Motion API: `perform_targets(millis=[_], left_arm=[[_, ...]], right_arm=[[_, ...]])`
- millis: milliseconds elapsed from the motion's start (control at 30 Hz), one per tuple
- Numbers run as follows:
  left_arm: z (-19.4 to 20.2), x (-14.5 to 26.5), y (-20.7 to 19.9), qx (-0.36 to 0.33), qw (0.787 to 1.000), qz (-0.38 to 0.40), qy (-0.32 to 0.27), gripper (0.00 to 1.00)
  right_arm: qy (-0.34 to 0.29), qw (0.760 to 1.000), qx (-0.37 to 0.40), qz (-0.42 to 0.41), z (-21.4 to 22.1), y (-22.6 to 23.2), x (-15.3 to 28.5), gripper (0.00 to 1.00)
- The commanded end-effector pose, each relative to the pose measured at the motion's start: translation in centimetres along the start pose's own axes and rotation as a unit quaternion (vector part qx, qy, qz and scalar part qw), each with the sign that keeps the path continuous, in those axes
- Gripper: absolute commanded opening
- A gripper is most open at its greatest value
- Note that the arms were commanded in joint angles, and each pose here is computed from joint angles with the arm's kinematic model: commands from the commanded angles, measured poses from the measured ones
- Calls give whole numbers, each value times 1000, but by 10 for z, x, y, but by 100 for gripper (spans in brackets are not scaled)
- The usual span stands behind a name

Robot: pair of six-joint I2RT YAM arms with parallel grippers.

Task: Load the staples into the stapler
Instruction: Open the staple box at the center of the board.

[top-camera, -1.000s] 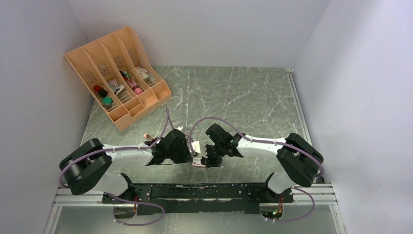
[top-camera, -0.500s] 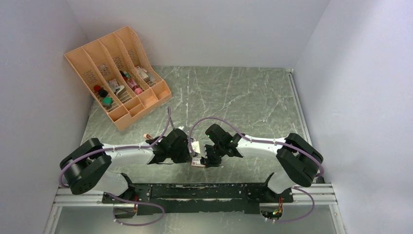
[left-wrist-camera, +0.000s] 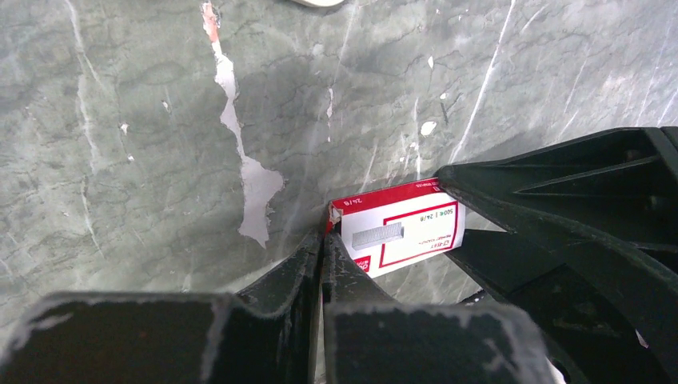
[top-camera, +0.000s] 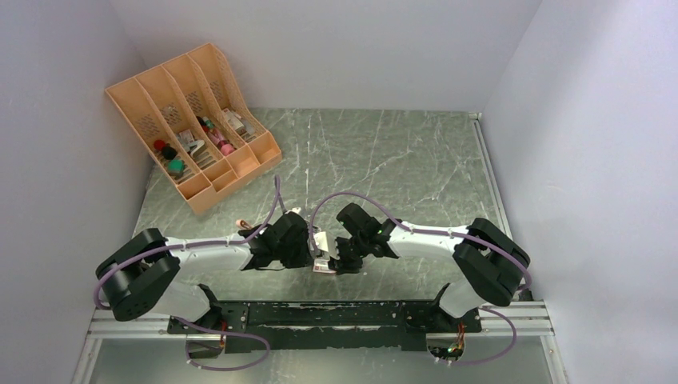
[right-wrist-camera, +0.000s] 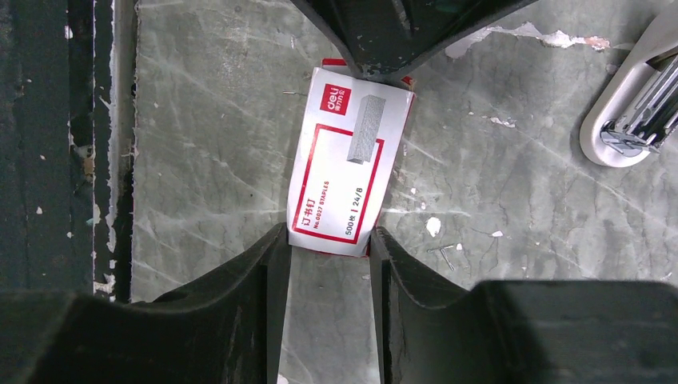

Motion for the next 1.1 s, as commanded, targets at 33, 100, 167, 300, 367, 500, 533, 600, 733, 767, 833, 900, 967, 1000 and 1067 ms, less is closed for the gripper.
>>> perform_targets(millis=[33,100,167,300,367,500,533,600,733,767,833,900,967,1000,1067], left_arm=[[8,4,22,-12,999,-47,3,7],[8,4,23,-13,999,-49,3,7],[8,4,25,-13,999,-52,3,7],[8,4,25,-11,999,-53,1,7],[8,4,25,-11,999,-52,2,7],[9,4,26,-11,999,-53,3,7],[9,4,27,-11,998,-54,2,7],[8,4,27,-11,998,-54,2,7],[9,5,28,-11,998,-57,2,7],[9,5,28,-11,998,-58,3,7],[9,6,29,-12,998,-61,3,7],[9,6,30,-13,998,-62,2,7],[8,7,30,-13,998,-63,1,7],[8,7,31,-13,998,-63,1,7],[8,7,31,-13,998,-64,1,7]], right_arm=[[27,1000,-10,-7,11,4,0,41],[27,1000,-10,-7,11,4,1,41],[30,999,-11,-8,12,4,1,41],[35,999,-12,-10,14,5,2,44],[38,999,-12,-9,15,5,3,44],[40,999,-13,-10,16,6,3,45],[42,999,-13,-10,17,6,3,45],[42,999,-14,-11,17,6,3,45],[44,999,-13,-12,17,7,4,45],[44,999,-13,-11,17,7,5,45],[46,999,-14,-10,18,7,5,45],[47,999,-14,-12,18,8,5,45],[49,999,-15,-12,18,8,6,45],[50,999,-16,-12,19,8,6,45],[50,999,-16,-12,19,8,7,45]])
Point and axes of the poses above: each gripper's point midway between its finger pads, its own x axis back along the fingers, its own y axis along the line the jaws close on, z = x × y, the point moved 3 cm from there along x, back along the fingers, and after that the axes turned 4 degrees about -x, right-handed, at the moved point
